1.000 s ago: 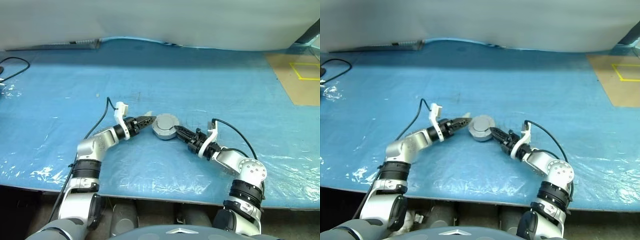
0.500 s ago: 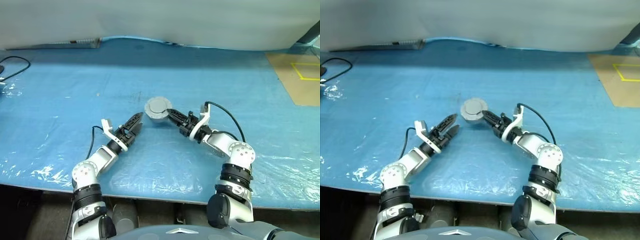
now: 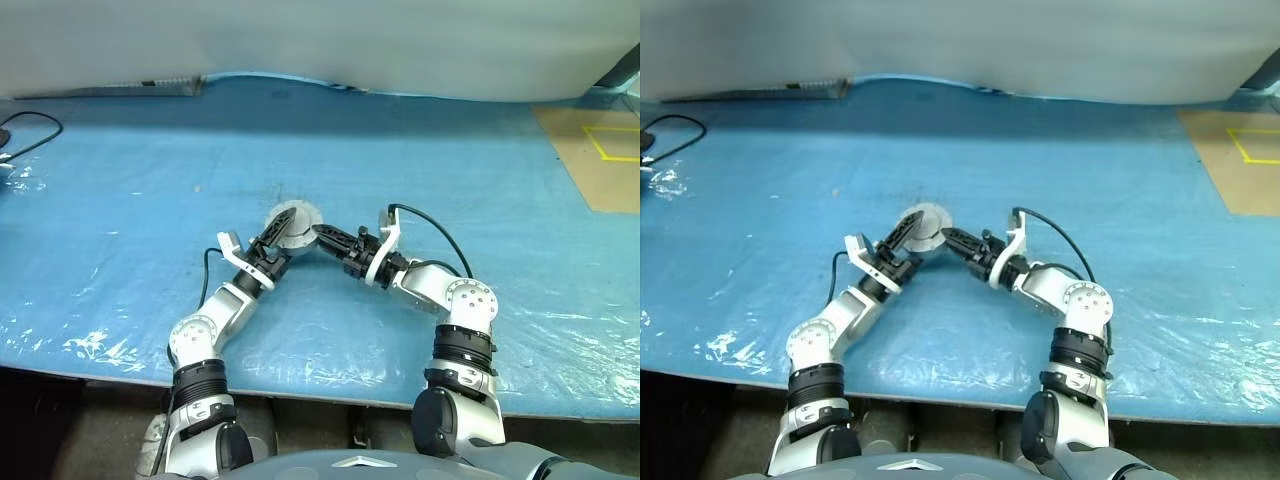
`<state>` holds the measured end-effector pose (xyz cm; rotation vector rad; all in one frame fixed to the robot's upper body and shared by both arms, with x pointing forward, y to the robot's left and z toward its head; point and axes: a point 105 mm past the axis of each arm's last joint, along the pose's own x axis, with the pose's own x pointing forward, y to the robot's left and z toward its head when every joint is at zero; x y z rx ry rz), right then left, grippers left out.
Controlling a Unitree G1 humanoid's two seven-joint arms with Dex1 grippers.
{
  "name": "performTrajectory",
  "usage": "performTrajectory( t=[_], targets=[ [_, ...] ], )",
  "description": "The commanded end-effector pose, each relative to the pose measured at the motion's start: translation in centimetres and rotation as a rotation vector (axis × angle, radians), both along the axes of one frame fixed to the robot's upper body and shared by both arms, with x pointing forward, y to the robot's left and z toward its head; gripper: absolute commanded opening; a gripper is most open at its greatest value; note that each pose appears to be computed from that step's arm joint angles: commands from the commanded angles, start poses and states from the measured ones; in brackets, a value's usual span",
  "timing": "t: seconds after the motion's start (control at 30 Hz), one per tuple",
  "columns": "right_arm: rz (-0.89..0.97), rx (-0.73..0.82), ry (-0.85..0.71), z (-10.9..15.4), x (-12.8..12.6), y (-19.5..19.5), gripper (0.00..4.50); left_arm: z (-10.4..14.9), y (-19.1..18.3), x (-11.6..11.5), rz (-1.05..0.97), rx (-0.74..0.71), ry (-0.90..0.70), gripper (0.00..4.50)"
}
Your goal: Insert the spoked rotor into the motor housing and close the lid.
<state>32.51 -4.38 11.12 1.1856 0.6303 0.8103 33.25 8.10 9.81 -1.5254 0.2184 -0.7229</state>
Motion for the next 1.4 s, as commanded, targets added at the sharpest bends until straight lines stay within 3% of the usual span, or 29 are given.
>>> performTrajectory(
  t=[0.03, 0.23, 0.53, 0.73, 0.8, 0.87, 1.2, 1.4],
  targets=[
    [0.028, 0.067, -0.09, 2.5, -0.4, 0.4, 1.03, 0.9, -0.4, 0.2, -0.004, -0.045, -0.028, 4.14],
    [0.008, 0.06, -0.073, 2.2, -0.3, 0.0, 1.03, 1.0, 0.2, 0.1, 0.011, -0.043, -0.032, 2.38],
    [-0.057, -0.09, -0.209, 2.2, 0.1, -0.8, 1.03, 1.4, 1.3, 1.6, 0.067, 0.053, -0.032, 2.39],
    [-0.07, -0.327, -0.403, 1.8, 0.2, -1.1, 3.02, 1.3, 3.2, 5.4, 0.136, 0.205, -0.009, 2.39],
    [-0.074, -0.546, -0.572, 1.2, 0.4, -1.3, 3.77, 1.8, 3.5, 7.0, 0.144, 0.25, -0.024, 2.39],
    [-0.072, -0.655, -0.697, 1.0, 0.3, -1.2, 4.48, 2.3, 3.5, 8.2, 0.148, 0.277, -0.033, 2.39],
    [-0.164, -1.019, -1.081, 0.0, 0.7, -1.3, 4.5, 4.2, 1.4, 11.6, 0.132, 0.373, -0.078, 2.39],
    [-0.166, -1.068, -1.105, -0.9, 0.7, -1.6, 4.5, 3.8, 0.7, 12.4, 0.168, 0.459, -0.044, 2.39]
  ],
)
